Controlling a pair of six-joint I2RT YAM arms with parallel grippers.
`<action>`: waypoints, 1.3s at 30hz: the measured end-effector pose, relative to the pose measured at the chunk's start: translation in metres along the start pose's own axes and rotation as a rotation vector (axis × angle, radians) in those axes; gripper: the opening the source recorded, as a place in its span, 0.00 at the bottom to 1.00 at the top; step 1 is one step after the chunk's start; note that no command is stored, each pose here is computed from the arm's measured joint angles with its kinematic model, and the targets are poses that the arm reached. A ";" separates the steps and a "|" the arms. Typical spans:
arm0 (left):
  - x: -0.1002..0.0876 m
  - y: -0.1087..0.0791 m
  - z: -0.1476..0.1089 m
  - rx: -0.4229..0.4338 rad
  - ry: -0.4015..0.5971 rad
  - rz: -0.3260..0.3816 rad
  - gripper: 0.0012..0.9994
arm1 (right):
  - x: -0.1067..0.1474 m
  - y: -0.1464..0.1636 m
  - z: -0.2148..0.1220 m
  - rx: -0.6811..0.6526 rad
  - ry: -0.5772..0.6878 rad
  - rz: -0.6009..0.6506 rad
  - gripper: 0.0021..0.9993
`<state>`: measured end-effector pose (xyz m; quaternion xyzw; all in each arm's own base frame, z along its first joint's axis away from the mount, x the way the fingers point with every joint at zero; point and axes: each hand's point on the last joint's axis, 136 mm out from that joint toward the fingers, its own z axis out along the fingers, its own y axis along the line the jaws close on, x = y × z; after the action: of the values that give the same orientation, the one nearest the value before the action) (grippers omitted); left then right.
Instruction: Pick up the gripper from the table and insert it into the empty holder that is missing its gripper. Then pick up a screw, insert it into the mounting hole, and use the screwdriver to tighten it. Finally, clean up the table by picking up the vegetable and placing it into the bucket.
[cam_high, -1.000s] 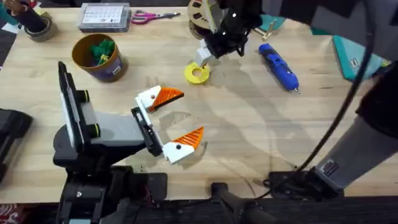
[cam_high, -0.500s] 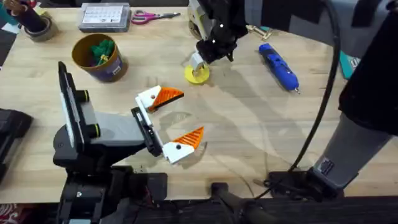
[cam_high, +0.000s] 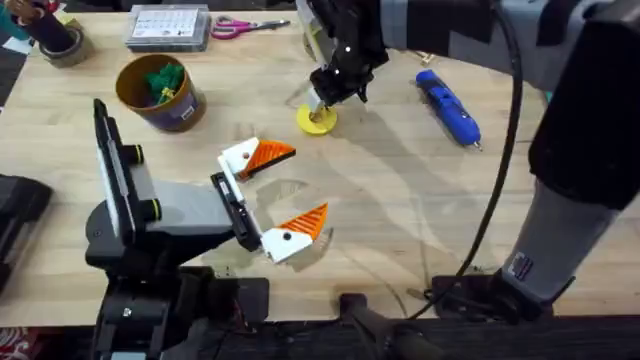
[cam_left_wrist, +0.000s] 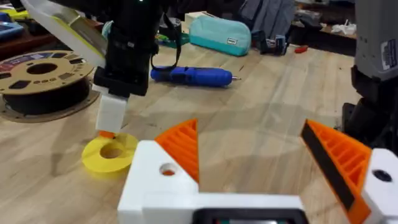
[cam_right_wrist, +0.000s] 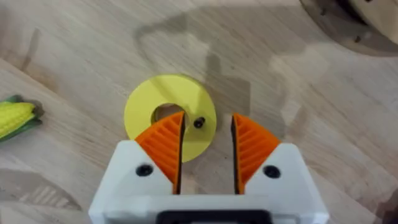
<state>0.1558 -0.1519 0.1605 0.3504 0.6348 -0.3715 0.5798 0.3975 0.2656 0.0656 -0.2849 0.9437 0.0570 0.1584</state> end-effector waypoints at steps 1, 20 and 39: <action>0.000 0.000 0.000 0.000 0.000 0.000 0.99 | 0.000 0.000 0.000 0.000 -0.001 0.000 0.42; 0.000 0.000 0.000 0.000 0.000 0.000 0.99 | -0.002 0.009 0.001 -0.006 -0.006 -0.017 0.27; 0.000 0.000 0.000 0.000 0.000 0.000 0.99 | 0.004 0.008 0.008 -0.005 0.018 -0.017 0.25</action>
<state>0.1558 -0.1519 0.1605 0.3504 0.6349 -0.3716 0.5797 0.3921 0.2722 0.0571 -0.2937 0.9425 0.0556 0.1495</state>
